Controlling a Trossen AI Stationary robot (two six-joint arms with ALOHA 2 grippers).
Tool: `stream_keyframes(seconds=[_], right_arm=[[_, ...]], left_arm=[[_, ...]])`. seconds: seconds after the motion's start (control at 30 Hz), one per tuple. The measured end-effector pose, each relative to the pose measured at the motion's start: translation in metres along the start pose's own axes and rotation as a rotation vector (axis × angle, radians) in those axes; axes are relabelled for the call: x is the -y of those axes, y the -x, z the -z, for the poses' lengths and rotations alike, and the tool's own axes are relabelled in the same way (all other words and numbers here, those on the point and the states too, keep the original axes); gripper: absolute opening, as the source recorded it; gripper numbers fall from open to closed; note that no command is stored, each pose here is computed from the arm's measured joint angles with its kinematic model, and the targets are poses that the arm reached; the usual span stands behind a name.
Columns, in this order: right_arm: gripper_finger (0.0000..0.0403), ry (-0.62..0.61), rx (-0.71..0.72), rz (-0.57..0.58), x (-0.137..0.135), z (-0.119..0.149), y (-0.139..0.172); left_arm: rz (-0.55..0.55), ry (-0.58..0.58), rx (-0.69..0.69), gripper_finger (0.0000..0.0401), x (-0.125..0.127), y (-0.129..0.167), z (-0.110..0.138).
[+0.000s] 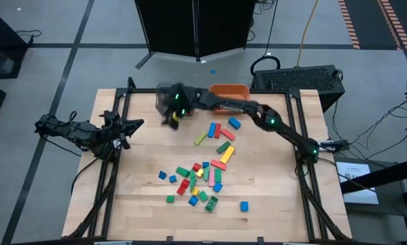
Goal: Sort blocks by size
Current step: Put the small blue block into the black bin
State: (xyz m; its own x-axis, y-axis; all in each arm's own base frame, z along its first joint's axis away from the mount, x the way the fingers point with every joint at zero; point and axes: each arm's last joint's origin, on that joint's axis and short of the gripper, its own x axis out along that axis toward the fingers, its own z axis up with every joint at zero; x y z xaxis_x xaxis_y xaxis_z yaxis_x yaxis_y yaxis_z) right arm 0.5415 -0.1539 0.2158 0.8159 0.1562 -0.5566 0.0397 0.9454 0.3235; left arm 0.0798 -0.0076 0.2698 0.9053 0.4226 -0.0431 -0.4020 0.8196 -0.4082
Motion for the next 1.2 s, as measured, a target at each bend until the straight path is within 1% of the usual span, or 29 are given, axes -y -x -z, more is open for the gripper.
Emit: stream_keyframes(seconds=[0.17,0.23,0.33,0.4,0.5,0.6,0.7,0.8,0.93,1.07,1.2], right_arm=[[0.0279,0.172,-0.074,-0.089,-0.065,0.015,-0.023],[0.0279,0.247,-0.103,-0.106,-0.092,0.023,-0.031],[0.0279,0.345,-0.134,-0.161,-0.126,0.034,-0.039],[0.0279,0.408,-0.139,-0.191,-0.143,0.040,-0.043],[0.0279,0.484,-0.144,-0.216,-0.160,0.049,-0.049],[0.0279,0.494,-0.120,-0.237,-0.167,0.056,-0.060],[0.0279,0.508,-0.087,-0.235,-0.162,0.059,-0.070],[0.0279,0.515,-0.093,-0.234,-0.157,0.071,-0.084],[0.0279,0.513,-0.105,-0.275,-0.157,0.089,-0.101],[0.0279,0.512,-0.102,-0.268,-0.151,0.094,-0.108],[0.0279,0.503,-0.146,-0.257,-0.147,0.107,-0.117]], left_arm=[[-0.001,-0.001,-0.001,0.0000,0.000,0.000,0.000],[0.000,-0.001,-0.001,0.0000,0.000,0.000,0.000],[-0.001,-0.001,-0.001,0.0000,0.000,0.000,0.000],[-0.001,-0.001,-0.001,0.0000,0.000,0.000,0.000],[-0.001,-0.002,-0.001,0.0000,0.000,0.000,0.000],[-0.001,-0.003,-0.002,0.0000,0.000,0.000,0.000],[0.002,-0.008,-0.010,0.0000,0.000,0.000,0.001],[0.022,-0.011,-0.025,0.0000,0.000,0.000,0.002],[0.042,-0.015,-0.041,0.0000,0.001,0.000,0.003],[0.043,-0.004,-0.043,0.0000,0.001,0.000,0.003],[0.041,0.000,-0.052,0.0000,0.001,0.000,0.004]])
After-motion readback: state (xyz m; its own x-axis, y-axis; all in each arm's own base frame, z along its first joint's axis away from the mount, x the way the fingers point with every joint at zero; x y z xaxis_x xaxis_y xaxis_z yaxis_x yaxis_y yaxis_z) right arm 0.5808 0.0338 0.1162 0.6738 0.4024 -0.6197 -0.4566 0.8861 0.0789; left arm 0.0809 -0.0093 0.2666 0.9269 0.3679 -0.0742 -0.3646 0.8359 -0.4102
